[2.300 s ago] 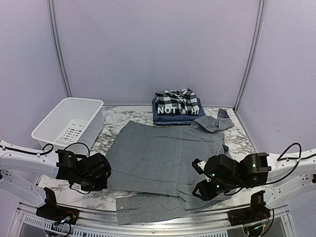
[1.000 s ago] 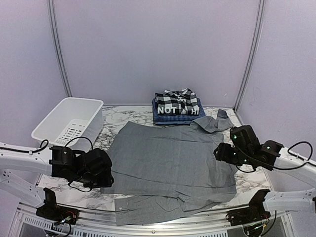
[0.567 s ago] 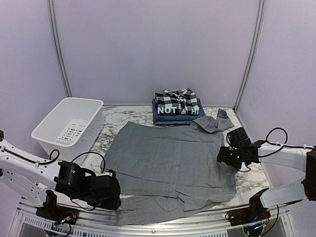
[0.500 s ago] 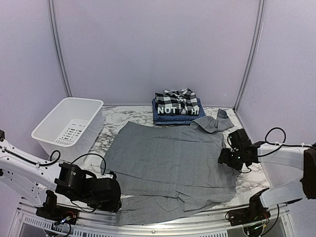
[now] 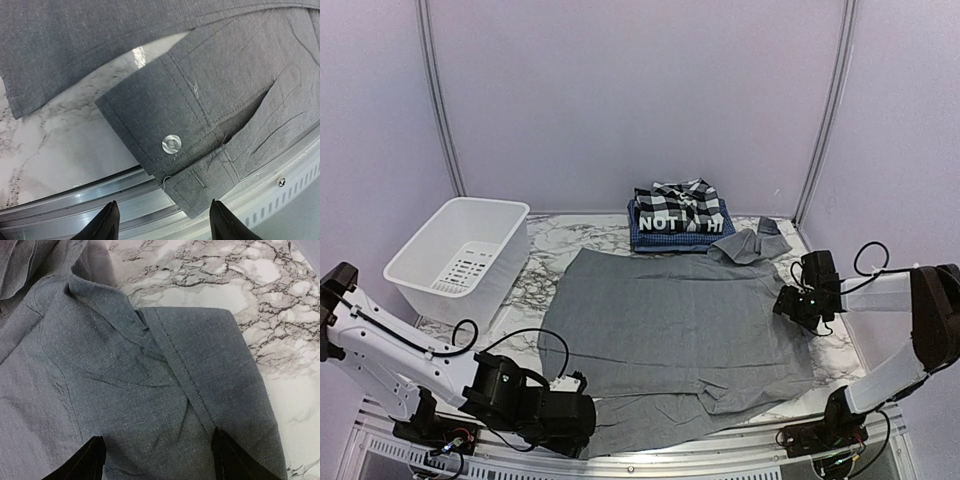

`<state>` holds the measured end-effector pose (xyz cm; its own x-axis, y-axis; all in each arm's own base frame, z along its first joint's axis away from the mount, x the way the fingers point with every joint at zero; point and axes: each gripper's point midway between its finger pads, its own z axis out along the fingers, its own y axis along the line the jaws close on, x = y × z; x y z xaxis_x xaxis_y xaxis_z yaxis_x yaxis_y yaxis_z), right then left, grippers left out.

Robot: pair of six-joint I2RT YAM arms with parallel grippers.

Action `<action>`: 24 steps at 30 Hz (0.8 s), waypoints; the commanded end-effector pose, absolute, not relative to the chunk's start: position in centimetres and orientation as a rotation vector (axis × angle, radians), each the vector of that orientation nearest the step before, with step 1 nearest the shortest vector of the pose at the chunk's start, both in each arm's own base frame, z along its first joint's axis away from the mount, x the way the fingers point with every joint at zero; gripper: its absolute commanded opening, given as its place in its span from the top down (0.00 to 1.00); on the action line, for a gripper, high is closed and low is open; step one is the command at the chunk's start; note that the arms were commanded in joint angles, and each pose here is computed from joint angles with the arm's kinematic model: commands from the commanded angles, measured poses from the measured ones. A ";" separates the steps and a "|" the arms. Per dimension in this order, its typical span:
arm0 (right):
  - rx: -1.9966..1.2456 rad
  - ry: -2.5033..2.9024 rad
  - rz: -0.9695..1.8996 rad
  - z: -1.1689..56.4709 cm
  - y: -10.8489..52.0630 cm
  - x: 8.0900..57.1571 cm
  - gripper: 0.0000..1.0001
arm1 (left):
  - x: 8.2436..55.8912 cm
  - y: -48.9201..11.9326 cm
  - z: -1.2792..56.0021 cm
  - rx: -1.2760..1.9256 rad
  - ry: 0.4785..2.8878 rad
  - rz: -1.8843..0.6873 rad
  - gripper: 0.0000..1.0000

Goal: Fold and stack the long sleeve shirts
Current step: Adjust the flattened shirt at the center of the board, then pick up the sleeve from the corner of the board.

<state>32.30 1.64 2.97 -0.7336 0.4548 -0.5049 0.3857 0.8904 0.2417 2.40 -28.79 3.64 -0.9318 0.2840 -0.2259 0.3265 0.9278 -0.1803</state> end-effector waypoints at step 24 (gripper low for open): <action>0.289 2.194 0.376 17.8 5.9 33.3 0.26 | -3.1 -39.2 11.8 0.920 2.635 -0.719 1.00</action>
<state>33.09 4.99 15.58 -0.6079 0.3800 -0.6972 0.1332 0.9144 0.3822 -1.59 -36.83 5.67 -0.8442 0.4593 -0.2765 0.5266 0.8070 -0.2672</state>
